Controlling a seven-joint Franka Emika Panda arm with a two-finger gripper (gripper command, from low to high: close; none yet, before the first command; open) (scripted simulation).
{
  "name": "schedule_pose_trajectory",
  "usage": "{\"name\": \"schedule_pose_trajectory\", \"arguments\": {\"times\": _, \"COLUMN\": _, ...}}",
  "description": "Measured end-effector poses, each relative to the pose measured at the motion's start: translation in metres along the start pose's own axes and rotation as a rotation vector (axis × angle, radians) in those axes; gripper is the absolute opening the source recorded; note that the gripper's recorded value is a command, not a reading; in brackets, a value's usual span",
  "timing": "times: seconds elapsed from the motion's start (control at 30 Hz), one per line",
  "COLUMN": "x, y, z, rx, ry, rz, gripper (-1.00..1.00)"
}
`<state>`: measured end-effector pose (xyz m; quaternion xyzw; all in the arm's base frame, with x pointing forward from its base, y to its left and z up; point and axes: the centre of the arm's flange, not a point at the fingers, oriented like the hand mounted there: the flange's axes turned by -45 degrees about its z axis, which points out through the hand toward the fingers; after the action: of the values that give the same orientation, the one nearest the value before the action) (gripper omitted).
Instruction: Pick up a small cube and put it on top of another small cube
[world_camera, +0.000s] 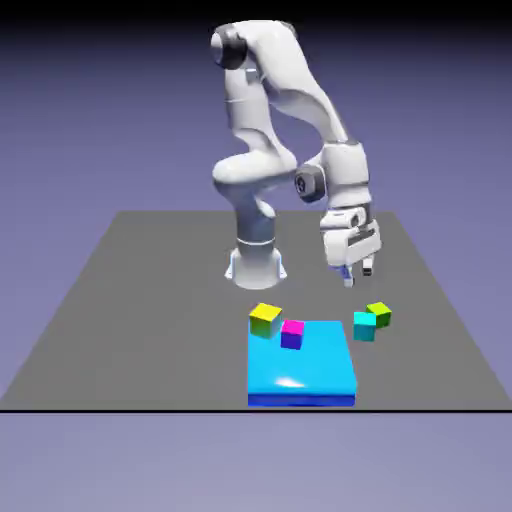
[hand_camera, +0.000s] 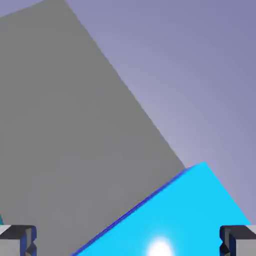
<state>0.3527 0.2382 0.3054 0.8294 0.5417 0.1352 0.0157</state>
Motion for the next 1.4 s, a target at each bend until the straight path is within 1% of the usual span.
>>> {"name": "schedule_pose_trajectory", "arguments": {"times": 0.23, "x": 0.026, "y": -0.091, "z": 0.049, "rx": 0.099, "ry": -0.144, "rz": -0.417, "gripper": 0.0}}
{"name": "schedule_pose_trajectory", "arguments": {"times": 0.47, "x": 0.026, "y": -0.177, "z": 0.092, "rx": 0.166, "ry": -0.298, "rz": -0.824, "gripper": 0.0}}
{"name": "schedule_pose_trajectory", "arguments": {"times": 0.53, "x": 0.025, "y": -0.183, "z": 0.095, "rx": 0.17, "ry": -0.309, "rz": -0.853, "gripper": 0.0}}
{"name": "schedule_pose_trajectory", "arguments": {"times": 0.73, "x": 0.005, "y": -0.187, "z": 0.159, "rx": 0.17, "ry": -0.309, "rz": -0.853, "gripper": 0.0}}
{"name": "schedule_pose_trajectory", "arguments": {"times": 0.77, "x": 0.004, "y": -0.187, "z": 0.161, "rx": 0.17, "ry": -0.309, "rz": -0.853, "gripper": -1.0}}
{"name": "schedule_pose_trajectory", "arguments": {"times": 0.83, "x": 0.004, "y": -0.187, "z": 0.161, "rx": 0.17, "ry": -0.309, "rz": -0.853, "gripper": -1.0}}
{"name": "schedule_pose_trajectory", "arguments": {"times": 1.03, "x": 0.024, "y": -0.183, "z": 0.097, "rx": 0.17, "ry": -0.31, "rz": -0.853, "gripper": -1.0}}
{"name": "schedule_pose_trajectory", "arguments": {"times": 1.33, "x": 0.006, "y": -0.115, "z": 0.052, "rx": 0.166, "ry": -0.26, "rz": -1.148, "gripper": -1.0}}
{"name": "schedule_pose_trajectory", "arguments": {"times": 1.4, "x": 0.005, "y": -0.112, "z": 0.048, "rx": 0.163, "ry": -0.258, "rz": -1.18, "gripper": -1.0}}
